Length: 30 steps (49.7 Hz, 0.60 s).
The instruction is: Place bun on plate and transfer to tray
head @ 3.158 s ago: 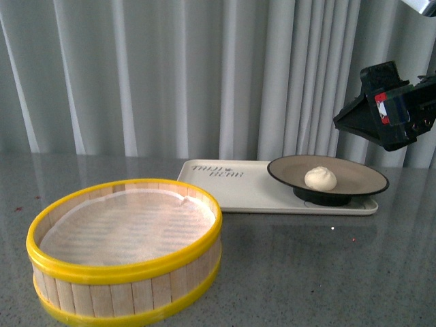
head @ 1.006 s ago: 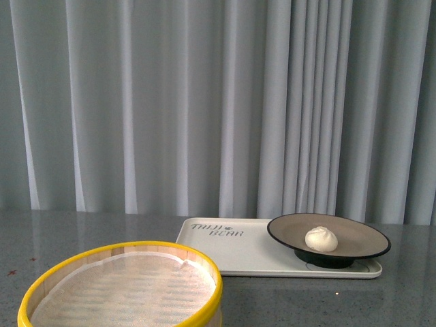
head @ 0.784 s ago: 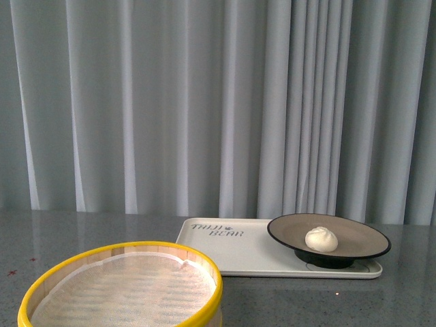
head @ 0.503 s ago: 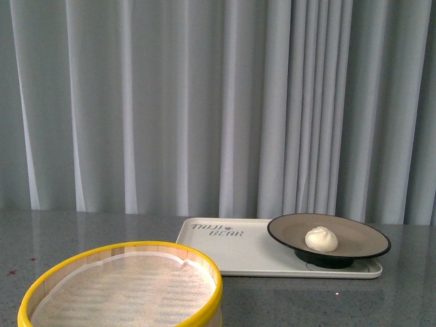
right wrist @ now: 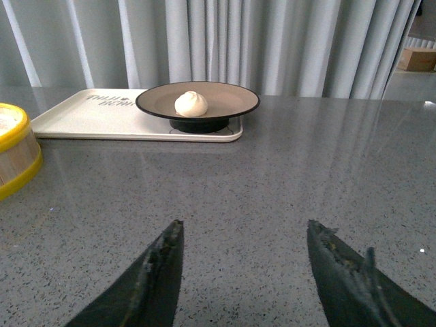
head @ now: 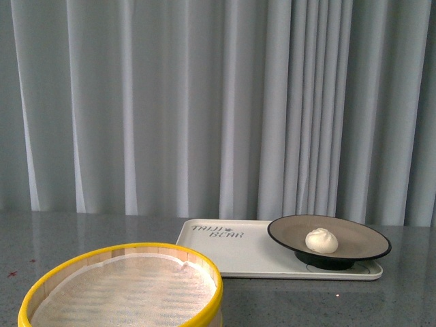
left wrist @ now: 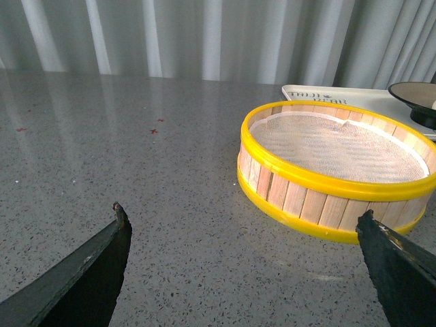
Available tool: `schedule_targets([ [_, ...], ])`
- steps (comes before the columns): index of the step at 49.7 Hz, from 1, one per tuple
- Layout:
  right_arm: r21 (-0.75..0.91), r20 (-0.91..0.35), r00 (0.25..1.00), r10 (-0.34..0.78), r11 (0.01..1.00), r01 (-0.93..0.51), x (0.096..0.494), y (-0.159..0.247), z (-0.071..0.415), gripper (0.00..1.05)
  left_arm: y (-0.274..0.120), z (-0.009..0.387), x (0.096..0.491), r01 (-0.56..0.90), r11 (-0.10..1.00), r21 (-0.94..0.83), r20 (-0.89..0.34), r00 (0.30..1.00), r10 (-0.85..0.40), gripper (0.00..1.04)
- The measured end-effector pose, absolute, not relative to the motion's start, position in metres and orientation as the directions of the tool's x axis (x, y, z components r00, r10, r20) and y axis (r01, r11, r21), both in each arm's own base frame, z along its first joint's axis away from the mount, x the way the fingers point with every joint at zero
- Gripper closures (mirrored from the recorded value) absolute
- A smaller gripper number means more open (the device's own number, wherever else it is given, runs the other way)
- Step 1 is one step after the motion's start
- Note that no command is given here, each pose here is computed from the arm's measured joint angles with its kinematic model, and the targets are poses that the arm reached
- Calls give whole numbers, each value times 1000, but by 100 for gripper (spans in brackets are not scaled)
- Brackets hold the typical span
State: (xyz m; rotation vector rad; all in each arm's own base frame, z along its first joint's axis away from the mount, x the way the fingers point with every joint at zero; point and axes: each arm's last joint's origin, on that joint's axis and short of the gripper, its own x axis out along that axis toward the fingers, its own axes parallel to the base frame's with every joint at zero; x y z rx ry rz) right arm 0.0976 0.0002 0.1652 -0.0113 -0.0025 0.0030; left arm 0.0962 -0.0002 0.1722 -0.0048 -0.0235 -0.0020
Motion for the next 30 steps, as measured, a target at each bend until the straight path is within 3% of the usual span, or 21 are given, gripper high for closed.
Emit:
schedule_targets([
  [4,-11,2,1000,3,1000,-3,98,0,165,32,0,172,96,2,1000,-5,23,1000,-2,7],
  [12,-11,2,1000,3,1000,-3,98,0,165,7,0,172,96,2,1000,-5,23,1000,-2,7],
  [30,-10,2,1000,2,1000,-2,98,0,165,9,0,172,96,2,1000,-5,23,1000,-2,7],
])
